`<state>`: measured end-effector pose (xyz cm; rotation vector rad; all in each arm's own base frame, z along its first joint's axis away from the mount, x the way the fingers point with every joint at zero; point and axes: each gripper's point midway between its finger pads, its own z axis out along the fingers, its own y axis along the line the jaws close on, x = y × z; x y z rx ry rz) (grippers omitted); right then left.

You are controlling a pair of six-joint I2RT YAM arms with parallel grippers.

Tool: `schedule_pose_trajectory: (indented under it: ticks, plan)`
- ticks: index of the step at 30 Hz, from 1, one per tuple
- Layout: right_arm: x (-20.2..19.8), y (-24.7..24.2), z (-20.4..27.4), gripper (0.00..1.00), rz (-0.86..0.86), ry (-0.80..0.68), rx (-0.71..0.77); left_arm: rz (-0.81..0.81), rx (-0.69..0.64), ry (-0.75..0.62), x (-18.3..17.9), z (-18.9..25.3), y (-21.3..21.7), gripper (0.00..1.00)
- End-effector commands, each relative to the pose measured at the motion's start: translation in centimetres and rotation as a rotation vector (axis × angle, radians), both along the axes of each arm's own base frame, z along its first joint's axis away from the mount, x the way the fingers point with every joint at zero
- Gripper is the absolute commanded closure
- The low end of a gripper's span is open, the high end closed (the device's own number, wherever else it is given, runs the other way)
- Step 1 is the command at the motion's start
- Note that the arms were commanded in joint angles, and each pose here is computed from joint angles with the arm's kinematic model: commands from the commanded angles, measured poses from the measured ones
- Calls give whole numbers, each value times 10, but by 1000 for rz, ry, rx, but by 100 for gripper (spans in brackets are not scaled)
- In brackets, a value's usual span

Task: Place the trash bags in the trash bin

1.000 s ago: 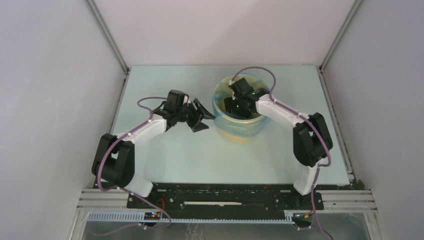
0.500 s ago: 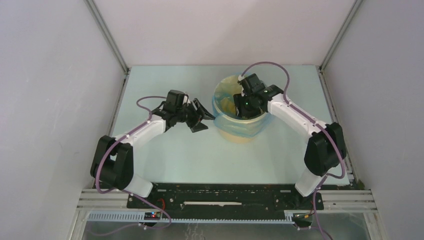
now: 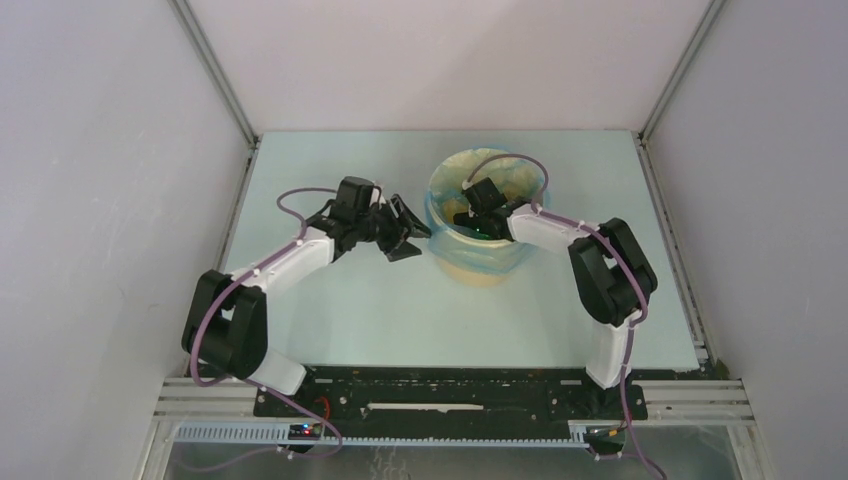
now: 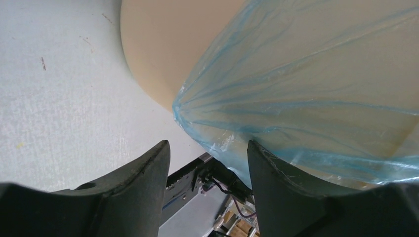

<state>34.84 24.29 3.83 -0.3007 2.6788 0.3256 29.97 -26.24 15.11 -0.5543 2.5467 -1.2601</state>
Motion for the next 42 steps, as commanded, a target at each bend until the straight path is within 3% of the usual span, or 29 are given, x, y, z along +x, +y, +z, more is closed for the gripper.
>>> schedule_pose_trajectory:
  ticks: [1,8,21,27,37,42]
  plan:
    - [13,9,-17,30,-11,-35,50,-3,-27,-81,15,28,-9,36]
    - [5,7,-32,29,-6,29,51,-6,-10,-81,14,27,-8,36]
    - [-6,7,72,26,-60,-36,155,-19,14,-96,11,24,-5,36]
    - [-5,9,111,30,-61,-78,194,-11,31,-101,9,21,-1,36]
    - [5,4,210,28,-63,-227,220,11,165,-185,-4,29,28,30]
    - [-16,-17,278,23,-65,-336,245,70,261,-227,-24,38,63,15]
